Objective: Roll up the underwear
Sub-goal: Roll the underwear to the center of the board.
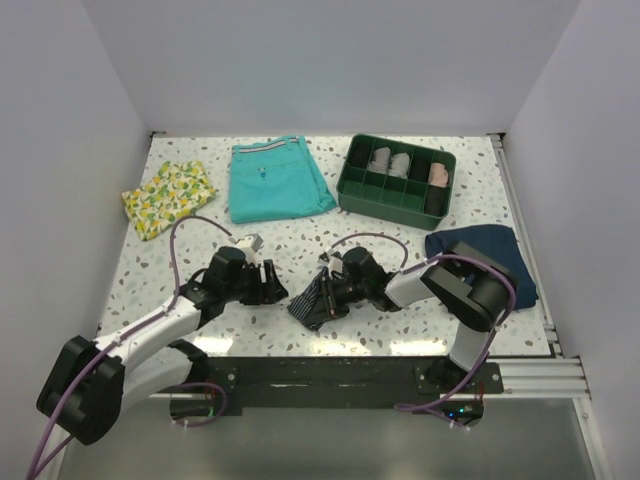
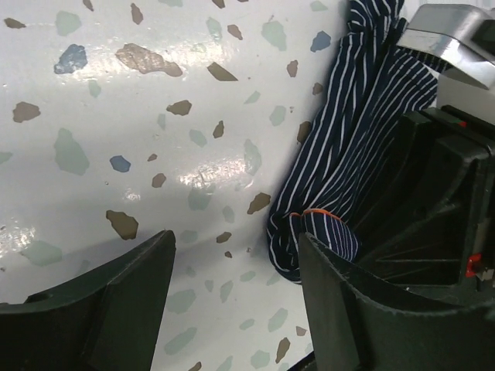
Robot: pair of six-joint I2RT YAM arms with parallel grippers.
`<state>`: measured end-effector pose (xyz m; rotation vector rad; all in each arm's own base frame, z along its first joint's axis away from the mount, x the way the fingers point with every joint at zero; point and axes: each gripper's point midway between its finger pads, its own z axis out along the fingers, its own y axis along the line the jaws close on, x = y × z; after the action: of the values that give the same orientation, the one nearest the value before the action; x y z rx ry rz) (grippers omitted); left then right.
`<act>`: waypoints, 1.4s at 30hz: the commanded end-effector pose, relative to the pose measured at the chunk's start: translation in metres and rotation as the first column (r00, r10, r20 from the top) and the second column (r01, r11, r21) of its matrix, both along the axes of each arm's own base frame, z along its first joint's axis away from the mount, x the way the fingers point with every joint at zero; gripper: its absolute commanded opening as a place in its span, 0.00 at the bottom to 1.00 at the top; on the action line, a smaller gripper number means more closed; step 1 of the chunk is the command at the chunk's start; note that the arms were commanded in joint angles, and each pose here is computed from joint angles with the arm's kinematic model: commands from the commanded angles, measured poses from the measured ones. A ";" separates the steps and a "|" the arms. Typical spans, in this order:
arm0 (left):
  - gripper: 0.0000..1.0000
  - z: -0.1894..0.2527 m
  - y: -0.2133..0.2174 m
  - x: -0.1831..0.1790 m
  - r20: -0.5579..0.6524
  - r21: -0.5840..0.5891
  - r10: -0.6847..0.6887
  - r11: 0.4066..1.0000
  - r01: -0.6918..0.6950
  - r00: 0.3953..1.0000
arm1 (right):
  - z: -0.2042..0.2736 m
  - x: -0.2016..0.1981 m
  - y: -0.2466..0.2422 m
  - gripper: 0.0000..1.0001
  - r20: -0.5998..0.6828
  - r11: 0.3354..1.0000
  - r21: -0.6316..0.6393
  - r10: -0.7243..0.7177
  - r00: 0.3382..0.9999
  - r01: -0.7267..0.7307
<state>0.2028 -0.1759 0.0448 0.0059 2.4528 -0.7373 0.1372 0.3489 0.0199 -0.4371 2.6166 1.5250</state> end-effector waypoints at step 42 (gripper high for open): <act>0.50 -0.034 -0.041 -0.017 -0.090 -0.083 0.020 0.996 -0.028 0.996 | -0.044 -0.010 -0.047 0.13 -0.112 0.959 -0.280 -0.086 0.990 0.052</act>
<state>0.1901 -0.2267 0.0291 -0.0722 2.4405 -0.9481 0.1392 0.3385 0.0178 -0.3430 2.7305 1.4834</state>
